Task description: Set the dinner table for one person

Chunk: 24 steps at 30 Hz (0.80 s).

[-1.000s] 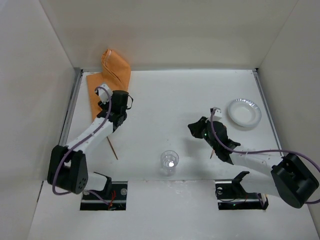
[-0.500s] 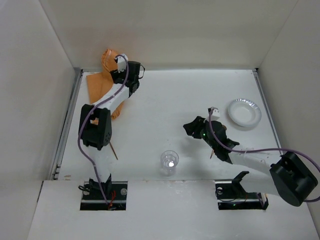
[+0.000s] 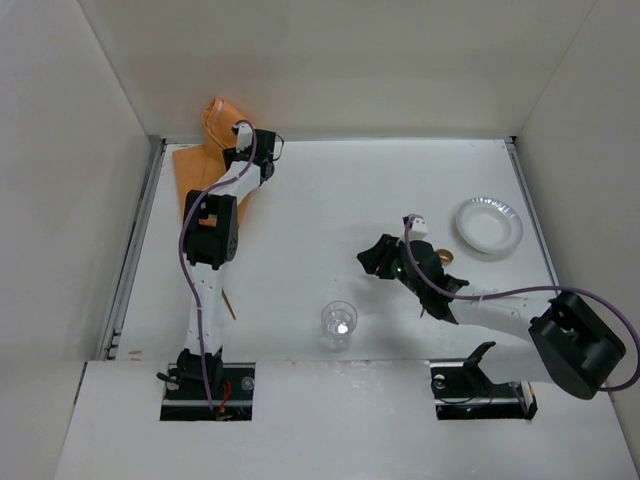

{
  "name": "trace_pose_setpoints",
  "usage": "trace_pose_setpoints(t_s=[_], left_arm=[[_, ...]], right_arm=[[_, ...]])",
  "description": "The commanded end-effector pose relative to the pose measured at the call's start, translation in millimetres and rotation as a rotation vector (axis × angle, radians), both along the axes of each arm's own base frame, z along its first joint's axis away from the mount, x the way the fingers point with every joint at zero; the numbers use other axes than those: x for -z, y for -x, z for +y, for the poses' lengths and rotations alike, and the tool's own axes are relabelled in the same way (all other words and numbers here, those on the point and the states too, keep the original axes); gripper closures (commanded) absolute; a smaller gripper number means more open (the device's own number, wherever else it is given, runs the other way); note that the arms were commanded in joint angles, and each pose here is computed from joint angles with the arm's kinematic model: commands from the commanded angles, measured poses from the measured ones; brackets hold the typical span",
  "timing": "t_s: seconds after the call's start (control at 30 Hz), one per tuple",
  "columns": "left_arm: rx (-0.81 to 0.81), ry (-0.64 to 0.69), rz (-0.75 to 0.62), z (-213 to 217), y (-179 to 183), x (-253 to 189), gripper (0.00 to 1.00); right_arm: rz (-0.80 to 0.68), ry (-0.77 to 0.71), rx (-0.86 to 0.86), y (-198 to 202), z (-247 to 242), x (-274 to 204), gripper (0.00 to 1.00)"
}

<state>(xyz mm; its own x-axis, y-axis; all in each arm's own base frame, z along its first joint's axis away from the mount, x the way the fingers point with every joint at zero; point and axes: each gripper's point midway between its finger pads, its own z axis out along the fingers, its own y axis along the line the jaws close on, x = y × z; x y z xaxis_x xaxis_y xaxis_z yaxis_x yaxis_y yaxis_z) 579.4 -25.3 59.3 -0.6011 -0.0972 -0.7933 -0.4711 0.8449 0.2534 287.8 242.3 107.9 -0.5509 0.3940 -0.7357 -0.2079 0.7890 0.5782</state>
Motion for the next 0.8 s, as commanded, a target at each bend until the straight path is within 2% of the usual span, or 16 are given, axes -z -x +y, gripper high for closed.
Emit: trace_pose_setpoints(t_s=[0.0,0.1,0.23,0.33,0.53,0.77], left_arm=[[0.017,-0.005,-0.017,3.1,-9.4,-19.4,0.46],[0.017,0.000,-0.003,4.0,-7.6,-12.0,0.53],[0.018,0.012,-0.003,3.3,-3.5,-11.8,0.76],[0.016,0.022,-0.028,2.8,-0.7,-23.6,0.86],[0.055,0.073,-0.091,-6.8,2.8,-46.0,0.96],[0.183,0.219,-0.178,-56.2,13.6,-69.4,0.98]], right_arm=[[-0.078,-0.044,-0.026,-7.9,15.4,-29.2,0.48],[-0.073,-0.037,-0.030,-7.6,16.6,-26.4,0.48],[-0.082,-0.037,-0.023,-7.7,15.2,-28.2,0.48],[-0.063,-0.028,-0.029,-7.8,15.0,-22.0,0.48],[-0.064,-0.024,-0.014,-10.3,10.5,-21.4,0.48],[-0.063,-0.023,0.016,-14.3,1.3,-21.4,0.47]])
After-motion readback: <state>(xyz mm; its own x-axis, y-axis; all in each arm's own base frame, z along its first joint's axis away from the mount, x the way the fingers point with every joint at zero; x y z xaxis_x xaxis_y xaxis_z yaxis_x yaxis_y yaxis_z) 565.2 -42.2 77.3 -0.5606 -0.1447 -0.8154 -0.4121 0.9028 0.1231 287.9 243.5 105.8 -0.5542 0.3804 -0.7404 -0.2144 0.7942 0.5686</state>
